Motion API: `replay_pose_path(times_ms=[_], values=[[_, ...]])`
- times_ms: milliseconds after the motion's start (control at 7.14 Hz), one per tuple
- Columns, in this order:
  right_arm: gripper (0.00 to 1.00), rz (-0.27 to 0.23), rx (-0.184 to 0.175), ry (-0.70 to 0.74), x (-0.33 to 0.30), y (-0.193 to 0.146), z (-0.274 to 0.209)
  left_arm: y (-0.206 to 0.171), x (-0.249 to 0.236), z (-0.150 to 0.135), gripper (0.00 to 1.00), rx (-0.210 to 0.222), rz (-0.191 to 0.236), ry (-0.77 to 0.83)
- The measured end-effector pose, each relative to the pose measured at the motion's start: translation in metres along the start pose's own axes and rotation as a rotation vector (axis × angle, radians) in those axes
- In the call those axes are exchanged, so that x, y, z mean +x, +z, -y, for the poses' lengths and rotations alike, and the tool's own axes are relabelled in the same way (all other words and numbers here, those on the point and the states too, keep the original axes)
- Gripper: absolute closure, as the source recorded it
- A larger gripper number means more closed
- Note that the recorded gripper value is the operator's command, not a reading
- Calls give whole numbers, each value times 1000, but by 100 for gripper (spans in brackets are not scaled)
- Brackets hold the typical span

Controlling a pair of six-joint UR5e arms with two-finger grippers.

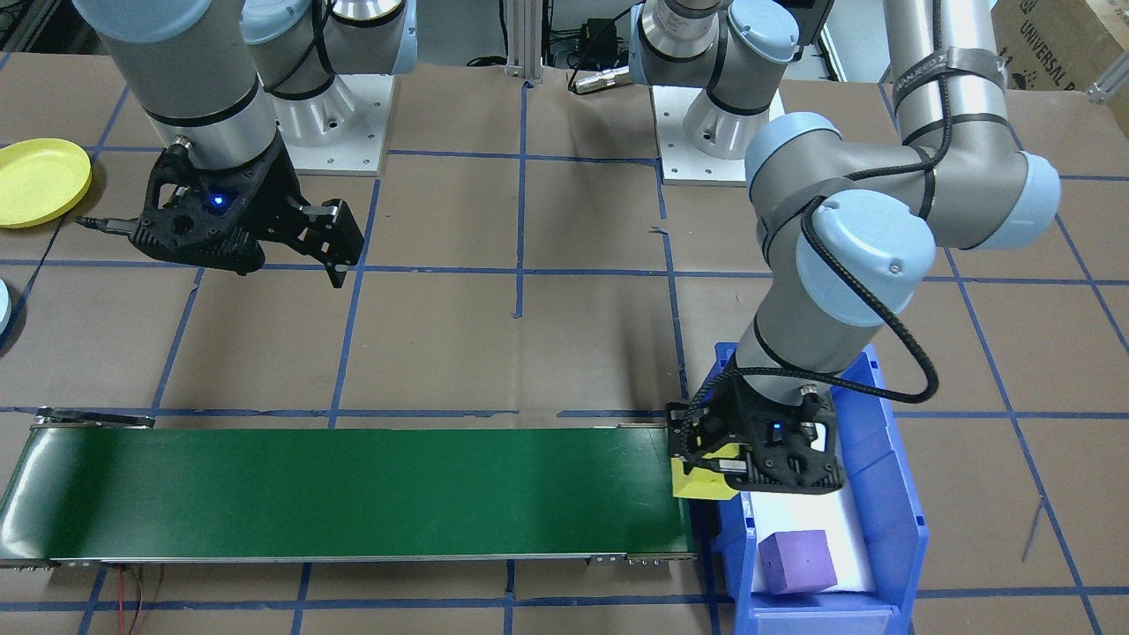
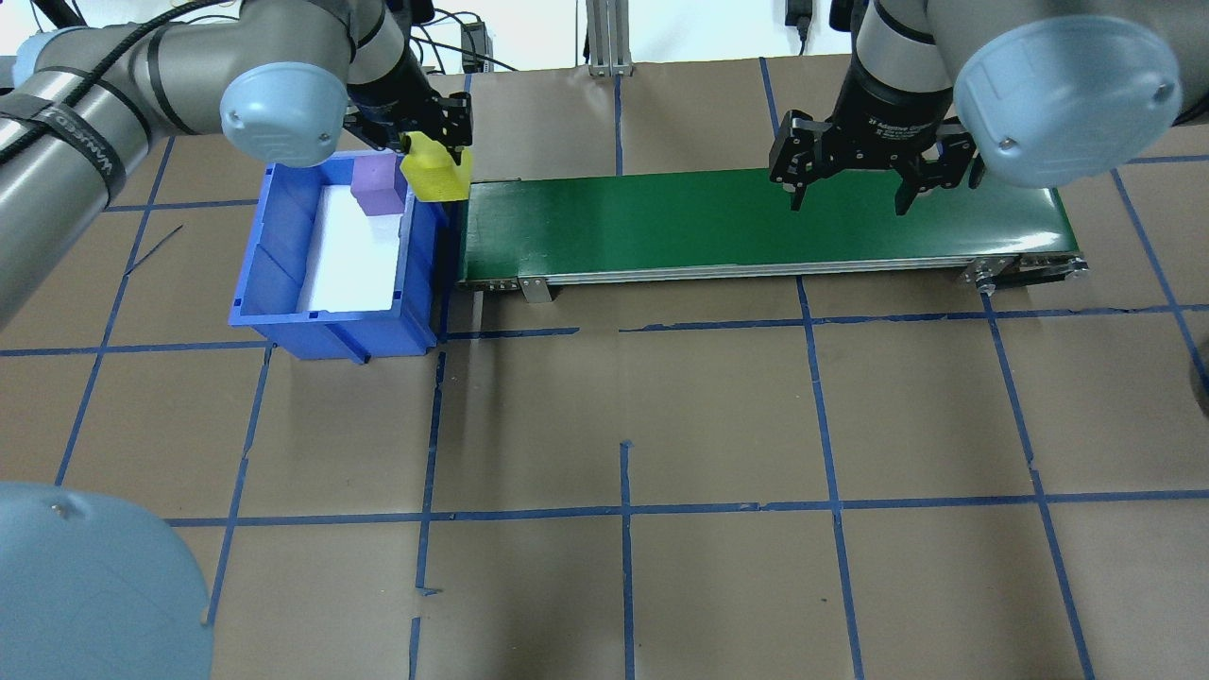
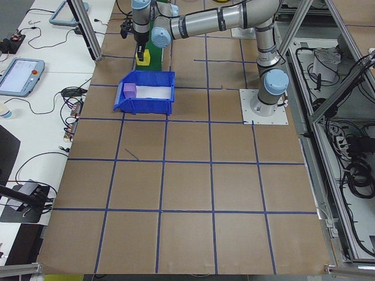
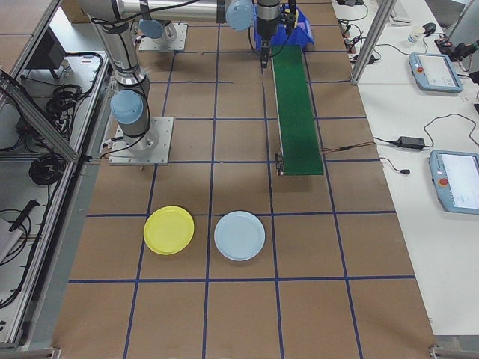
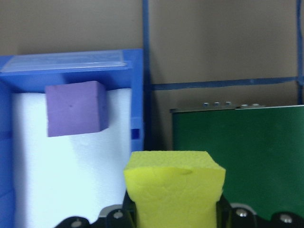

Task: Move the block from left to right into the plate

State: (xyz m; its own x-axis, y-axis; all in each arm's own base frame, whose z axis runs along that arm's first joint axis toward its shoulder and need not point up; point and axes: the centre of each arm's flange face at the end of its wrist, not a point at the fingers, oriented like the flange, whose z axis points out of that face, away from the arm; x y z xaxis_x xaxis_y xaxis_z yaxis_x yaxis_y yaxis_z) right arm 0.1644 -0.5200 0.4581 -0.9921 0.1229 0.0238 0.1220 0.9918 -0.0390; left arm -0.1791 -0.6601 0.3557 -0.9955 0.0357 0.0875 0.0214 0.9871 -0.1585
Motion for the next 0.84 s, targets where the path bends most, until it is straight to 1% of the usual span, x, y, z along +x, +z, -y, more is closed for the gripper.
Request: replay_pose_path(times_ms=[140, 280, 420, 560, 700, 840], values=[[0, 0, -2, 0, 0, 0, 0, 19, 18, 2, 68, 11, -38, -9], [0, 0, -3, 0, 0, 0, 0, 41, 30, 5, 63, 21, -56, -9], [0, 0, -3, 0, 0, 0, 0, 60, 38, 2, 47, 14, -60, -4], [0, 0, -3, 0, 0, 0, 0, 74, 41, -5, 39, 1, -60, 1], [0, 1, -1, 0, 0, 0, 0, 85, 41, -12, 16, -10, -60, 5], [0, 2, 3, 0, 0, -1, 1, 90, 41, -16, 0, -19, -62, 7]])
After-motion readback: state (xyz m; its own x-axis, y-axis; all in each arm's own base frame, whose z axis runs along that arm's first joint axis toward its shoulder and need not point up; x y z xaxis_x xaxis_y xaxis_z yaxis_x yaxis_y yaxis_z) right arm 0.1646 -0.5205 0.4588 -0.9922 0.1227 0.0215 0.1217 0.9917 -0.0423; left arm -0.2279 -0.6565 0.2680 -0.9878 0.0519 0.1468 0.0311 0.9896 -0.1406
